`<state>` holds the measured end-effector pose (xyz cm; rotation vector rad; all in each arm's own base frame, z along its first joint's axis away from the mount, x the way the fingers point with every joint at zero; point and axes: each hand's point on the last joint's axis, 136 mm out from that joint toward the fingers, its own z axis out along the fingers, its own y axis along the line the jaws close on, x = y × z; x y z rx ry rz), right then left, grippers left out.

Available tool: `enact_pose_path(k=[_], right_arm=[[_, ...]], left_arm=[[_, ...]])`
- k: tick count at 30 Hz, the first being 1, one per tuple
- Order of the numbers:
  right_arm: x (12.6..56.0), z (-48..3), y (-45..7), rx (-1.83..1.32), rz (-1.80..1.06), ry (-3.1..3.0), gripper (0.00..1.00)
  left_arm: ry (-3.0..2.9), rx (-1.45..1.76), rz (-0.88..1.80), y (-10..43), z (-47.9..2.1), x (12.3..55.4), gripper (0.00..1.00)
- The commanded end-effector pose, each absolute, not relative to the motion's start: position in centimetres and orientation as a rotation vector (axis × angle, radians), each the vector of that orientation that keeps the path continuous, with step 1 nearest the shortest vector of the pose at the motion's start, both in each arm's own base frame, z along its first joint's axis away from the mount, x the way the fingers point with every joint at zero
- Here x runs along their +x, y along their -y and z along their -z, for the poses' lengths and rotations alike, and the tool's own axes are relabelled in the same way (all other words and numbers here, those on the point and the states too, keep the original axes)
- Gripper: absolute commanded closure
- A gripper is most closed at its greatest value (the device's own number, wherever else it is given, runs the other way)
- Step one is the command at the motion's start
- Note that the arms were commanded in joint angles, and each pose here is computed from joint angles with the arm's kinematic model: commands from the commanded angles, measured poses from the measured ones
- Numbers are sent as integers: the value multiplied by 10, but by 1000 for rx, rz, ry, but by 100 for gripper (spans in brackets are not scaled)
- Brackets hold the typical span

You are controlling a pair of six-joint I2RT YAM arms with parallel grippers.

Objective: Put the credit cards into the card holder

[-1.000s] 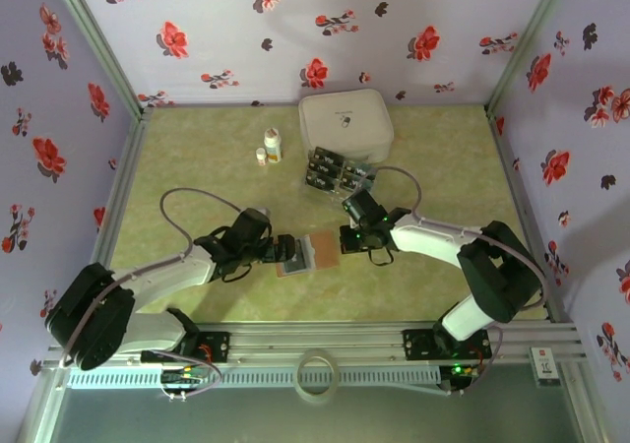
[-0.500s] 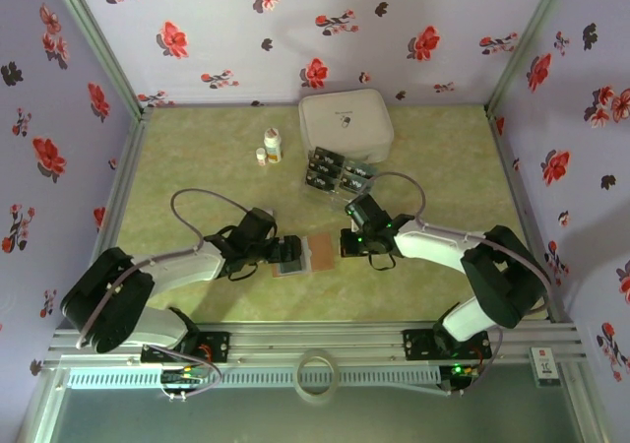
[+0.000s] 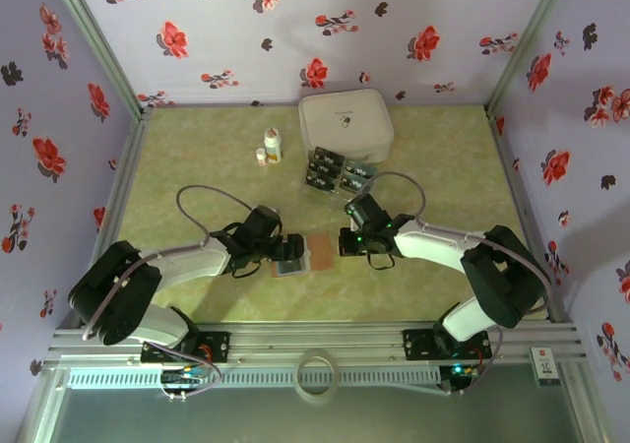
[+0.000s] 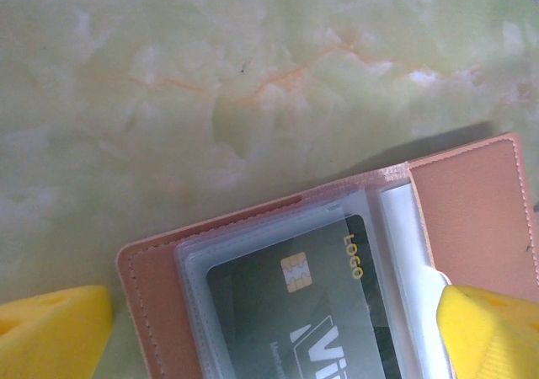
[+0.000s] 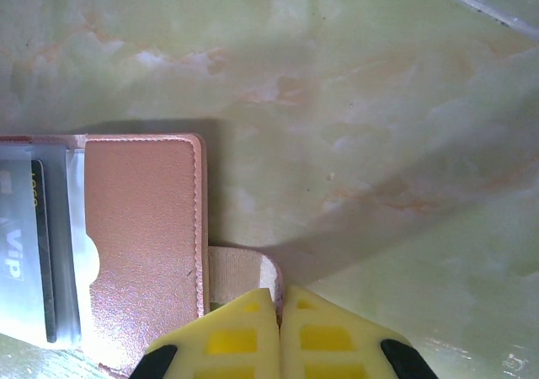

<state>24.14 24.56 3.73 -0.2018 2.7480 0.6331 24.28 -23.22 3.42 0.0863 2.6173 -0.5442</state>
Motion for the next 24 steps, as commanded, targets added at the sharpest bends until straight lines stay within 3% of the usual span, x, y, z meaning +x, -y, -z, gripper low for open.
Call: enact_pose_path(k=[1, 24], right_arm=[[237, -30, -246, -188, -647, -2772, 100], [237, -24, -250, -180, -663, -2787, 100]], left_arm=[[-2595, 118, 645, 256, -40, 246, 0], [-2479, 134, 747, 264, -93, 252, 0]])
